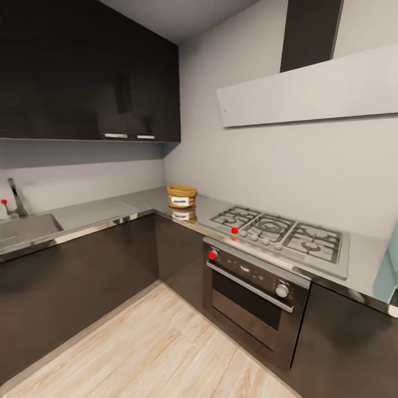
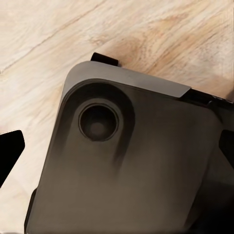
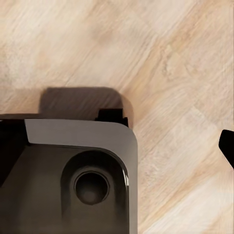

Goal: In the kitchen, take the popcorn bag from the countertop, put it into the microwave, and heat it until the popcorn is cooked so the cooked popcorn ends up inside the bag.

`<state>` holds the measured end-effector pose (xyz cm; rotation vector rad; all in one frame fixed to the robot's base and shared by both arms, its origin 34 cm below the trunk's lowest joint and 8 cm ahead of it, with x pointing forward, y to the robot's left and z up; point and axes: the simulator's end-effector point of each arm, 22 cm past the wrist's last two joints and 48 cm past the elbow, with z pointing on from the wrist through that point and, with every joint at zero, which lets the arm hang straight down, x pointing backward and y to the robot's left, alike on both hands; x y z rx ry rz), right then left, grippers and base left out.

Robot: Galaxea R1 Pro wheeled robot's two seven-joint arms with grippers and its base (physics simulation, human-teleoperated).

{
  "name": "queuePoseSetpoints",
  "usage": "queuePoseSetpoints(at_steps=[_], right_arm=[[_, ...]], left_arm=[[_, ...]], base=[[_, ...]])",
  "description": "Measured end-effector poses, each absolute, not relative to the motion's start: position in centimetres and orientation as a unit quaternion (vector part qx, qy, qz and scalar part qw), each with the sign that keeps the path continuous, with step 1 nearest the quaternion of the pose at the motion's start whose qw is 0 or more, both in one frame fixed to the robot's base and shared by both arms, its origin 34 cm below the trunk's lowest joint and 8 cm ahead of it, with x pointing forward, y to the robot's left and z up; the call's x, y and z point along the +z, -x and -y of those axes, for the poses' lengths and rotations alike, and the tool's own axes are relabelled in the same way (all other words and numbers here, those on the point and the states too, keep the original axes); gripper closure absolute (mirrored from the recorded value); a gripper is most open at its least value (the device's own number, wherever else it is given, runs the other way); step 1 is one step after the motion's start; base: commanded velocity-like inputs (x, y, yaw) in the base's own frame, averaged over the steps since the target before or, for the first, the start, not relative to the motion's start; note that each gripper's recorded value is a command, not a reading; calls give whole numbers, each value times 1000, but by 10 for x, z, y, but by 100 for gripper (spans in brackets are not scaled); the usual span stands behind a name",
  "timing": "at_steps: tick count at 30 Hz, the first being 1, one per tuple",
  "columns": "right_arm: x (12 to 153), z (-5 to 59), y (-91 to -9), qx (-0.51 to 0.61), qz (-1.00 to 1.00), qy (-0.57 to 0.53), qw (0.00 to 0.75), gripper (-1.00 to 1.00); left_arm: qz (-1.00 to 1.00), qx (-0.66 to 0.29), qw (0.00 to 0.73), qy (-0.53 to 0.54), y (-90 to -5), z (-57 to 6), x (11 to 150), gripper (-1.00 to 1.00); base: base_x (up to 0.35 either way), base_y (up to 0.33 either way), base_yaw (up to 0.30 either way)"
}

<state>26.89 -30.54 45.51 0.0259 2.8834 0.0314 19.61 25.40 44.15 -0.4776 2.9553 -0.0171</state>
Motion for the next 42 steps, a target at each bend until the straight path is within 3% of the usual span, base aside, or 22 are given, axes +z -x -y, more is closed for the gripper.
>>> queuePoseSetpoints(at_steps=[7, 18, 42], right_arm=[[456, 306, -271, 6, -991, -7, 131, -100], [455, 306, -271, -1, -991, -4, 130, -100], [456, 306, -271, -1, -991, -3, 130, -100]], left_arm=[[-984, -6, 76, 159, -198, -254, 442, -100], [-984, -7, 76, 159, -198, -254, 442, -100], [-986, -10, 71, 151, -196, -253, 442, -100]], base=[[0, 0, 246], [15, 2, 12], [288, 206, 0]])
